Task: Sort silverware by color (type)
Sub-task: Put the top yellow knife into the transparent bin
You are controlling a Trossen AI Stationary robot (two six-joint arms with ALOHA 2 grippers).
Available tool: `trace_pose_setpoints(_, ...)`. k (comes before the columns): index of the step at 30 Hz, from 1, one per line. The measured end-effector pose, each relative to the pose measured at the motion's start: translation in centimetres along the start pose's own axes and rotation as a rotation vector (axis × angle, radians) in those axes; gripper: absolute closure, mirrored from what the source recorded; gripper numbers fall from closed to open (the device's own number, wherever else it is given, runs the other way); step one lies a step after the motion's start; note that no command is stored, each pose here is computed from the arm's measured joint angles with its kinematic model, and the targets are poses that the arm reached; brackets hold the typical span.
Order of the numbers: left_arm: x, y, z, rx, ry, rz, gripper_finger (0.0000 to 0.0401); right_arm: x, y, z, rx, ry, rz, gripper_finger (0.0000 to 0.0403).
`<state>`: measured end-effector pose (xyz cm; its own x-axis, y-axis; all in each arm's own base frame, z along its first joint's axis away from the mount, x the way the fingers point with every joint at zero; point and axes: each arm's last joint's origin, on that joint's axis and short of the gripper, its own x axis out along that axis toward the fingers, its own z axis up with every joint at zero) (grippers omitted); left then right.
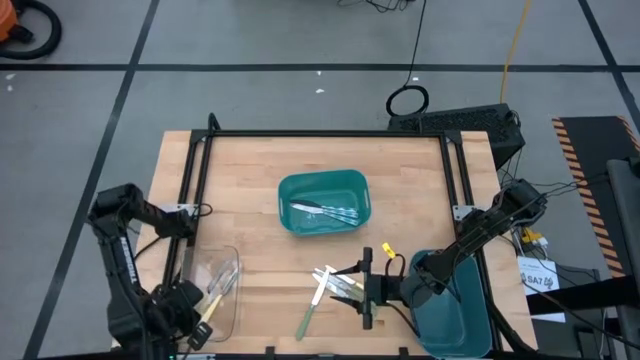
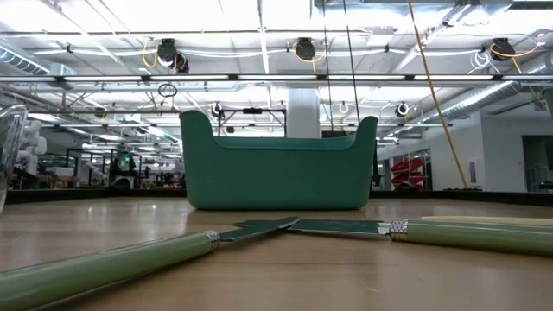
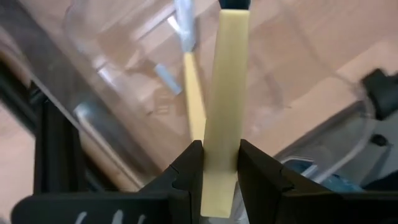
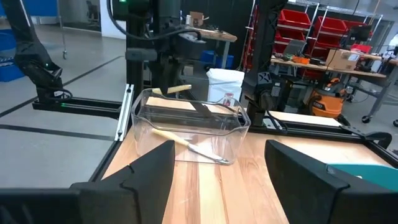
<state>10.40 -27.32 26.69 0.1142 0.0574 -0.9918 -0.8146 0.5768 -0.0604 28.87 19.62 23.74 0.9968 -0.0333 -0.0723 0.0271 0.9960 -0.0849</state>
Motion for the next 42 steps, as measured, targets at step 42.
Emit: trace_pose_setpoints(42, 7.4, -3.9, 0.1, -0.126, 0.027, 0.299, 0.029, 0.0, 0.0, -0.2, -0.051, 0.015, 0.002, 0.0161)
